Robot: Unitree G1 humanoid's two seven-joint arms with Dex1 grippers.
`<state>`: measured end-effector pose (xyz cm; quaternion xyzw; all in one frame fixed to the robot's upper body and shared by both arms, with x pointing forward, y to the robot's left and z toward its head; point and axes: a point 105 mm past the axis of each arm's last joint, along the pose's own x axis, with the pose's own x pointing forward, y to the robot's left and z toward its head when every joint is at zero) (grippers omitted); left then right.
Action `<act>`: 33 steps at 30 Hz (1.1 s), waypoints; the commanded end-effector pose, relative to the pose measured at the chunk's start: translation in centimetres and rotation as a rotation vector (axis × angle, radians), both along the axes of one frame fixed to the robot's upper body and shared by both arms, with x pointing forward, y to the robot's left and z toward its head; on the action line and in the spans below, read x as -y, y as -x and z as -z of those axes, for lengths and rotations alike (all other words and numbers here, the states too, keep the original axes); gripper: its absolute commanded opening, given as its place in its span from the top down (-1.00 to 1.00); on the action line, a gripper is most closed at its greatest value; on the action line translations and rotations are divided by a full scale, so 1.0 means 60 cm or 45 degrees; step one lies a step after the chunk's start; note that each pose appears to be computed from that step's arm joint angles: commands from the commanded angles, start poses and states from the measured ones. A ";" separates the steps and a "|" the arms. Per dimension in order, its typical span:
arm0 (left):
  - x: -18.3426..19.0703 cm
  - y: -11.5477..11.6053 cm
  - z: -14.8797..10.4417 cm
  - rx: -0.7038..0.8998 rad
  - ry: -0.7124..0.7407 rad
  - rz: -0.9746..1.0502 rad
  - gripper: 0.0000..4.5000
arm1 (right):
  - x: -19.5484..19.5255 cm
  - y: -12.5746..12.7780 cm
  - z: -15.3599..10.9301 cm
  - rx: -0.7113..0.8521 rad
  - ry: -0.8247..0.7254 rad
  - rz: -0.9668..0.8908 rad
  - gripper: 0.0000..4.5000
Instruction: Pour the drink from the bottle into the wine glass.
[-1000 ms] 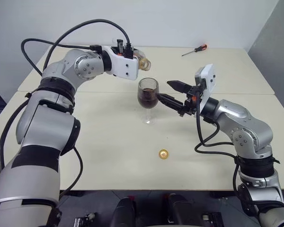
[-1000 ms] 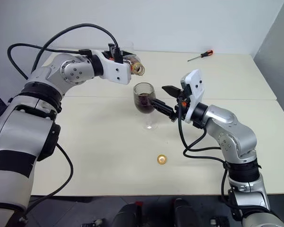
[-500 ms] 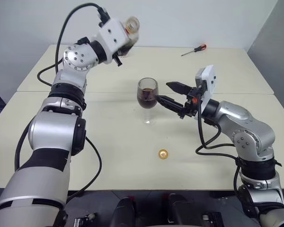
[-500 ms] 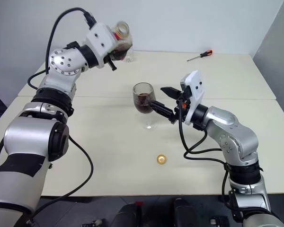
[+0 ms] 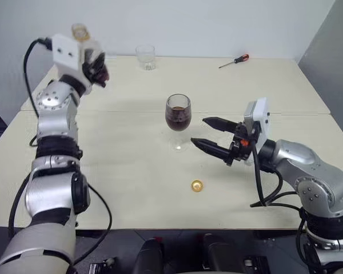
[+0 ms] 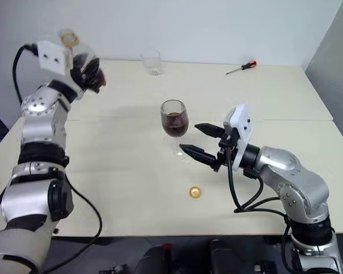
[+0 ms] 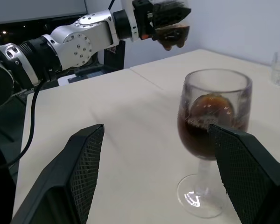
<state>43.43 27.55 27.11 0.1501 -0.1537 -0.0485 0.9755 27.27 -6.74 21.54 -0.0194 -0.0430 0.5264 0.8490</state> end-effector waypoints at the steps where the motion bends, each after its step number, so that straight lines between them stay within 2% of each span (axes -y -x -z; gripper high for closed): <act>1: -0.041 0.025 -0.015 0.080 0.079 -0.094 0.47 | -0.002 0.023 -0.006 0.093 -0.001 -0.052 -0.69; 8: -0.079 0.041 0.040 0.021 0.253 -0.154 0.47 | -0.009 0.060 0.023 0.190 0.030 -0.157 -0.69; 15: -0.078 0.042 0.093 -0.017 0.392 -0.156 0.47 | -0.008 0.045 0.059 0.200 0.041 -0.115 -0.69; 27: -0.061 0.033 0.132 -0.069 0.458 -0.162 0.47 | -0.007 0.027 0.059 0.193 0.018 -0.065 -0.69; 33: -0.069 0.030 0.174 -0.174 0.448 -0.226 0.47 | -0.006 0.020 0.062 0.169 0.010 -0.042 -0.69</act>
